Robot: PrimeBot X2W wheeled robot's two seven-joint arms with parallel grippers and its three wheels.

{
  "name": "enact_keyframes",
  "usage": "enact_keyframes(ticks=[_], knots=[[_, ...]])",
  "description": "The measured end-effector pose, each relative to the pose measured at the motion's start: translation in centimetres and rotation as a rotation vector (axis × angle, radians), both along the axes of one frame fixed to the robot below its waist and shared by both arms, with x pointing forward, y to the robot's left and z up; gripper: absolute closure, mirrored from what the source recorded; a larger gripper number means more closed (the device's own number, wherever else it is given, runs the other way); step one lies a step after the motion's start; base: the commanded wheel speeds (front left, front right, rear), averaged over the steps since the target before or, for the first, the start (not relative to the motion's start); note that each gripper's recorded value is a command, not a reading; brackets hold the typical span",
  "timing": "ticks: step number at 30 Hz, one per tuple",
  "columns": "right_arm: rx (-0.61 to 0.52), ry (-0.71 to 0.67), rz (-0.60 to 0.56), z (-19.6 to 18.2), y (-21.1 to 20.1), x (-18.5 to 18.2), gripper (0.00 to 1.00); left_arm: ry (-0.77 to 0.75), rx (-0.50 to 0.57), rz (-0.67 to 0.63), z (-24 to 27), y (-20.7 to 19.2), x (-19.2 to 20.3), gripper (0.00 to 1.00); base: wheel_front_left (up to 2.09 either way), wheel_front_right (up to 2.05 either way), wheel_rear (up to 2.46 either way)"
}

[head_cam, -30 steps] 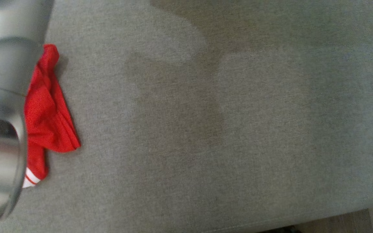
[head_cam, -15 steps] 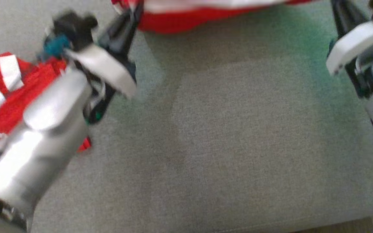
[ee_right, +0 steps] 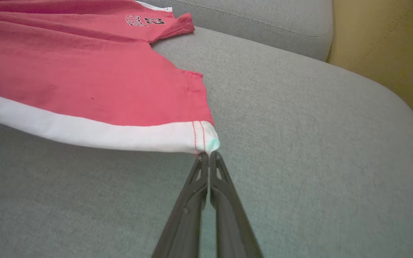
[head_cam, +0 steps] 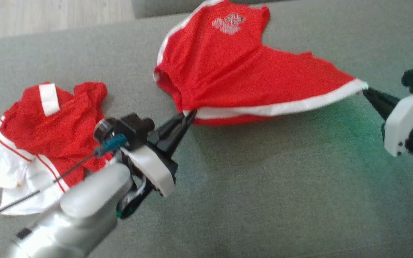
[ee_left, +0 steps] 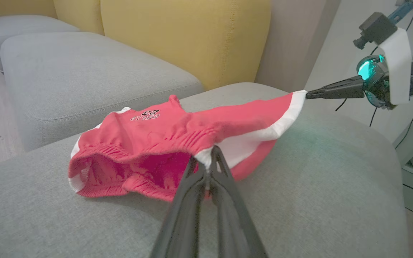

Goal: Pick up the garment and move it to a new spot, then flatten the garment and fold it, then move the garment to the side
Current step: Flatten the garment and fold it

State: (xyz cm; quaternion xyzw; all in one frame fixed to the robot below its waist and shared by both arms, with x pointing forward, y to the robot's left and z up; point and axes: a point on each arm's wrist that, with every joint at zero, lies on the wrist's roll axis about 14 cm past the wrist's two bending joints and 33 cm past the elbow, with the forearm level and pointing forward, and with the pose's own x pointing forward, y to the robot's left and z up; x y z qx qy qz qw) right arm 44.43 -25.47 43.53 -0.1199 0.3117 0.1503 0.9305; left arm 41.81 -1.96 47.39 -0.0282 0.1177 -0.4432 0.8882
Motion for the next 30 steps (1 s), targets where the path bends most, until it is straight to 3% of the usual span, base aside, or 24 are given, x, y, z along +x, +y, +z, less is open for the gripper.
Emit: enact_keyframes(ticks=[10, 14, 23, 30], knots=[[0.01, 0.105, -0.063, 0.3, -2.7, -7.0, 1.0, 0.033, -0.05, -0.016, 1.3, -1.5, -6.9, 1.0, 0.0, 0.0, 0.0], [0.026, 0.084, -0.1, 1.6, -4.2, -8.0, 1.0, 0.036, -0.075, -0.036, 2.2, -2.5, -8.6, 1.0, 0.0, 0.0, 0.0], [0.032, -0.042, -0.089, 3.8, -4.1, -4.4, 1.0, 0.063, -0.094, 0.036, 2.0, -1.7, -7.0, 1.0, 0.0, 0.0, 0.0], [0.043, -0.185, -0.029, 6.1, -0.8, 2.4, 1.0, 0.058, -0.117, 0.113, 2.3, -0.2, -3.0, 1.0, 0.0, 0.0, 0.0]])
